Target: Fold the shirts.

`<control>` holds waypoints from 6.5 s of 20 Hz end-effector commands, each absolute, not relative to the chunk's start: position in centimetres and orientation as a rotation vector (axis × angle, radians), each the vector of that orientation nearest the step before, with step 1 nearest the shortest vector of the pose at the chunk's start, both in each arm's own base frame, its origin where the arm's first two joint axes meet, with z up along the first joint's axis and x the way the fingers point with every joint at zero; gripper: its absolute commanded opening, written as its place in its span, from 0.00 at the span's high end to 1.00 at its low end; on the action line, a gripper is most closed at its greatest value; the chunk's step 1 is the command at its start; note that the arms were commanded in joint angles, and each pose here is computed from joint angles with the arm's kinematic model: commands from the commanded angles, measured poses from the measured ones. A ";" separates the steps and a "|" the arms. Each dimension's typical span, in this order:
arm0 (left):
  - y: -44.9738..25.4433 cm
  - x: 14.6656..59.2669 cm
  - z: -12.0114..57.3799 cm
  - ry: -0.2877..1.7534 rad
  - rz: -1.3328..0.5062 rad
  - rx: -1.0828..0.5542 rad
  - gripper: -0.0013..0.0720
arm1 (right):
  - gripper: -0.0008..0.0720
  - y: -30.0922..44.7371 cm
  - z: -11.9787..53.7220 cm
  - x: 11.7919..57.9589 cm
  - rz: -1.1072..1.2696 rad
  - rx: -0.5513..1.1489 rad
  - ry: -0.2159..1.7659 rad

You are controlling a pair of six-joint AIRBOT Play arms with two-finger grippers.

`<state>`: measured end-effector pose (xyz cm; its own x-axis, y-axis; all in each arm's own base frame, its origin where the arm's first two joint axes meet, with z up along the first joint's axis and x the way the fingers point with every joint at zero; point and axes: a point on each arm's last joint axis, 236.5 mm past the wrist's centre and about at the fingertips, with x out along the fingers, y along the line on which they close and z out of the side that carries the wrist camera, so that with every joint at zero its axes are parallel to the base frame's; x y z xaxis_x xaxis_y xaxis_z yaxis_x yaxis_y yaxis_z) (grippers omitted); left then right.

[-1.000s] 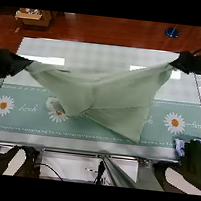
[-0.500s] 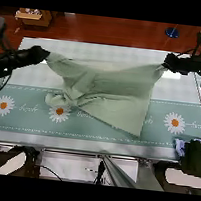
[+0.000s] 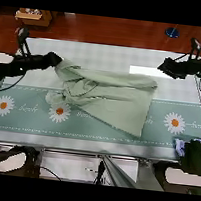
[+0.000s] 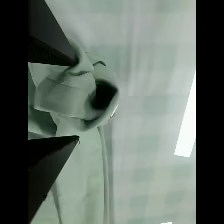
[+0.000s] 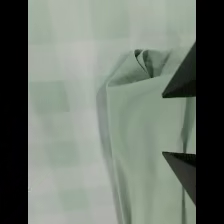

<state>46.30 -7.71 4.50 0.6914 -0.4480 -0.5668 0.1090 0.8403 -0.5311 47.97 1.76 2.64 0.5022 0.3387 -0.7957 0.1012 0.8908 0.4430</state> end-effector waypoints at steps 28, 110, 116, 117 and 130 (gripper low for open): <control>-7.2 30.2 -11.3 1.636 -0.442 -0.529 0.90 | 0.15 4.1 -2.7 25.2 0.321 0.498 1.610; -10.1 16.4 45.9 0.259 -0.381 0.135 0.93 | 0.97 3.1 38.3 19.4 0.103 0.131 0.630; -7.6 27.9 35.8 0.620 -0.506 -0.121 0.93 | 0.97 0.2 30.9 29.9 0.169 0.199 0.925; -7.9 30.1 34.2 0.656 -0.537 -0.155 0.93 | 0.97 0.7 28.8 31.9 0.210 0.199 0.993; -14.7 50.2 11.7 0.969 -0.578 -0.234 0.93 | 0.97 -6.9 9.5 49.8 -0.096 0.185 1.181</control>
